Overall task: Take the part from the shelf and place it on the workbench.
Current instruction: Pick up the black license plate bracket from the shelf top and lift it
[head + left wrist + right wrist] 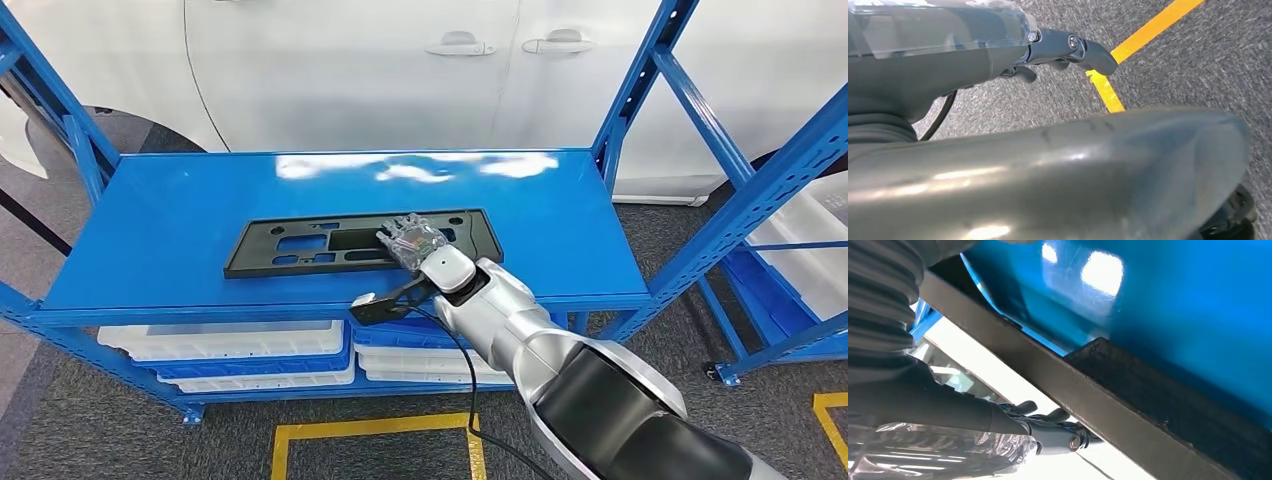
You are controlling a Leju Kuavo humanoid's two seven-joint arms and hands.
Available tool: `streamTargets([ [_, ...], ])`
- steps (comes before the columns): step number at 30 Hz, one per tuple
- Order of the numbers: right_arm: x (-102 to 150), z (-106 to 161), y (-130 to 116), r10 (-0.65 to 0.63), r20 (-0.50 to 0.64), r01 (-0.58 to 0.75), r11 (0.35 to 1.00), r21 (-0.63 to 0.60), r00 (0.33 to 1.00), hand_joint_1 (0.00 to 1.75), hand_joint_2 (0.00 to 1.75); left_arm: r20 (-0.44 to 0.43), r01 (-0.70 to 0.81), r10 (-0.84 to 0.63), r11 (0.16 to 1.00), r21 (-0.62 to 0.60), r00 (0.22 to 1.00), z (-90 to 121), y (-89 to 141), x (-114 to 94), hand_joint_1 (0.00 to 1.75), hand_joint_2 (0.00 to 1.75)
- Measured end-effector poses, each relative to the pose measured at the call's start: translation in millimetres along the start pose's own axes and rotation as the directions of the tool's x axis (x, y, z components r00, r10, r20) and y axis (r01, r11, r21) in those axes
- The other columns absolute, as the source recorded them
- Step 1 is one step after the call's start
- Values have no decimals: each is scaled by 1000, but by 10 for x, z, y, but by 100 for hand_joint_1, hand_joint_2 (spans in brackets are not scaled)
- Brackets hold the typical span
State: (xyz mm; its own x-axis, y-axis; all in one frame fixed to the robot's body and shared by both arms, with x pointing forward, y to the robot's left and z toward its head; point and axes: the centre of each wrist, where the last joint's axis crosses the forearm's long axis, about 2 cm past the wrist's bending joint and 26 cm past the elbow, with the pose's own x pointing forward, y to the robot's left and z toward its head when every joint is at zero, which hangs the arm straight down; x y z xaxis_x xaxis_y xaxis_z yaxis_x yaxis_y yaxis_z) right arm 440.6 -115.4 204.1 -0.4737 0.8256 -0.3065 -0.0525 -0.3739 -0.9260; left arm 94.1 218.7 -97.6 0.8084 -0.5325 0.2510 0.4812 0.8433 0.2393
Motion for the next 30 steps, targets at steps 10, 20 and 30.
streamTargets([
  [10, -26, -4, -23, -16, 8, 16, 1000, -8, 1000, 0, 0, 5, 0, 0, 1000, -5, 1000, 3, -11, 17, 0, 0],
  [20, 7, 4, 16, -8, 8, 9, 1000, -5, 1000, 0, 175, 0, 1, -1, 1000, -5, 1000, 3, -12, 9, 0, 0],
  [30, -10, 6, 20, 8, -15, -8, 1000, -14, 1000, 0, 175, -1, 3, -3, 1000, -3, 1000, 4, -16, 9, 0, 0],
])
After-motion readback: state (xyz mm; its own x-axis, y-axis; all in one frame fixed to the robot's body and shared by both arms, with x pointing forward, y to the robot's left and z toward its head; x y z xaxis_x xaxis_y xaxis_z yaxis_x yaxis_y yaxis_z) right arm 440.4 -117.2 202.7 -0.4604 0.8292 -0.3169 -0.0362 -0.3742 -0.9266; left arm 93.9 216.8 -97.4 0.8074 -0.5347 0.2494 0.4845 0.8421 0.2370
